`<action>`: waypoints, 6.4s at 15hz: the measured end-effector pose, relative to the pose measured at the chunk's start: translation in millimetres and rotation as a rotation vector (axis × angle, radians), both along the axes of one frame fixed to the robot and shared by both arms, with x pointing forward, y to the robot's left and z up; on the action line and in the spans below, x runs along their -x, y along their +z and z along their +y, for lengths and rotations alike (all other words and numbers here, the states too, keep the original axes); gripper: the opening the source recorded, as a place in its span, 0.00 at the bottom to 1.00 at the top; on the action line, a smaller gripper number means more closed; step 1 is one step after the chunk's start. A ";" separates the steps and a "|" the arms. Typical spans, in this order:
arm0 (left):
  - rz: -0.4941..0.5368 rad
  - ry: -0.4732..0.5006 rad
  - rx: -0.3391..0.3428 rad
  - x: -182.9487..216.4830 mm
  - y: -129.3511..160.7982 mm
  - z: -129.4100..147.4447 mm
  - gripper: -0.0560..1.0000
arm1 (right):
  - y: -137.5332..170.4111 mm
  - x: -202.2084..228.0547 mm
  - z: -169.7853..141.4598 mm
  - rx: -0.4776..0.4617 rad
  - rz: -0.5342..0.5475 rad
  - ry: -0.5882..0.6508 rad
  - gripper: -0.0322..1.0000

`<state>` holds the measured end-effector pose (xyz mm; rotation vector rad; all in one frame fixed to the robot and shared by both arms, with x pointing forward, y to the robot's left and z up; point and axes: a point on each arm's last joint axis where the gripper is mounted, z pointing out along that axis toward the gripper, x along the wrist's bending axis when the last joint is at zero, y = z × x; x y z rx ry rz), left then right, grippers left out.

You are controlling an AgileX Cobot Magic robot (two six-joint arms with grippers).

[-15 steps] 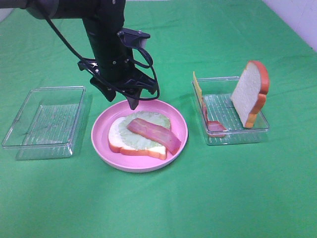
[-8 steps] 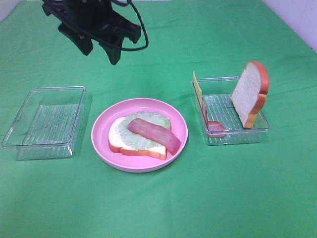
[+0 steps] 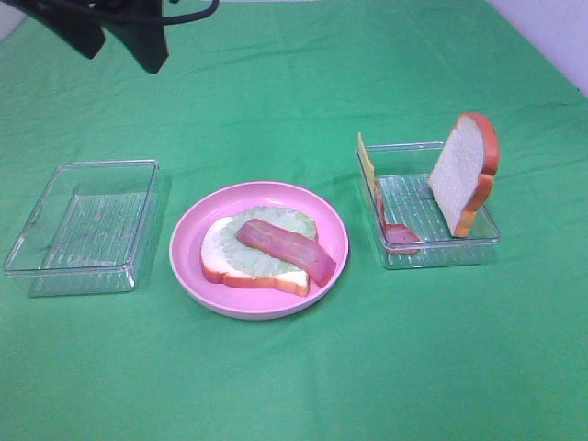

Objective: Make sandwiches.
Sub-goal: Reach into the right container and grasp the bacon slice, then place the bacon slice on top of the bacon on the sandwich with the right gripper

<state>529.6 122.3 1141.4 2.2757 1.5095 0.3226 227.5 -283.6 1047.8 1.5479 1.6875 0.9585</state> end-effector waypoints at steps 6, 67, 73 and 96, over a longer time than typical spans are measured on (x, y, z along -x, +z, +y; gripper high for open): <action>0.029 0.000 -0.015 108.0 -13.0 68.3 0.60 | 0.0 0.0 0.0 0.000 0.000 0.000 0.71; -0.603 -0.093 0.256 291.8 -88.3 186.5 0.60 | -86.1 -427.2 140.1 0.023 1.075 0.118 0.68; -0.604 -0.094 0.256 291.8 -88.3 186.5 0.60 | -95.8 -424.7 149.7 0.067 1.088 0.133 0.62; -0.604 -0.094 0.256 291.8 -88.3 186.5 0.60 | -28.8 -412.7 143.0 0.051 0.935 0.148 0.03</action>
